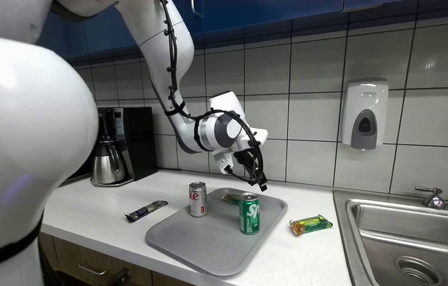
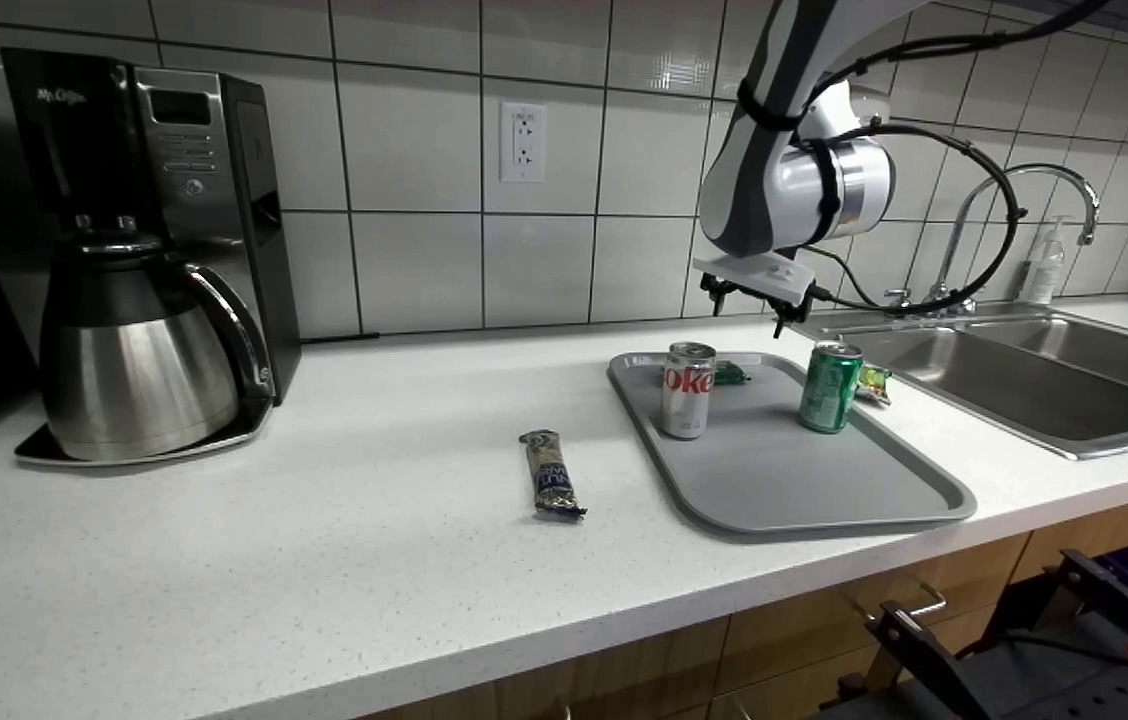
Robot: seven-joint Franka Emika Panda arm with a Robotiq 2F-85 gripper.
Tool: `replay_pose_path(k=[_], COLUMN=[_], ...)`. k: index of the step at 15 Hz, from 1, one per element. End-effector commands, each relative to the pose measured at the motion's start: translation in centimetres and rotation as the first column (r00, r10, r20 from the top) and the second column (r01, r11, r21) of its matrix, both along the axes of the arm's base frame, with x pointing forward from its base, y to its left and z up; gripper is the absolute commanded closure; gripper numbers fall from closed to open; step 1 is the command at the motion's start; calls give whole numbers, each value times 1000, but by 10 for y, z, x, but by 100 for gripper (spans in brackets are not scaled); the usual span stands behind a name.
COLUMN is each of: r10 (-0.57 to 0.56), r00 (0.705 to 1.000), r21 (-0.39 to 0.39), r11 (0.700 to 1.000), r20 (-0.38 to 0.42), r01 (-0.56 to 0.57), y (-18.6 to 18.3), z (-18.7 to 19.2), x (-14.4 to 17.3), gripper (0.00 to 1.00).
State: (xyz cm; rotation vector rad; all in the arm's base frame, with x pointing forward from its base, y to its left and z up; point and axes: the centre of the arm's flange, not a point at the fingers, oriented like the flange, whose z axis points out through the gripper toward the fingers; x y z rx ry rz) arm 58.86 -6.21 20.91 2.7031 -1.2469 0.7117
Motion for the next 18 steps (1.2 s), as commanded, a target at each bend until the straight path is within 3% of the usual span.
replay_pose_path(k=[1, 18], r10=[-20, -86], r00=[1000, 996], r21=[64, 140], r11=[998, 987], r20=[2, 9], r01=[20, 84], y=[4, 36], z=[7, -2], x=[5, 11], gripper=[0, 0])
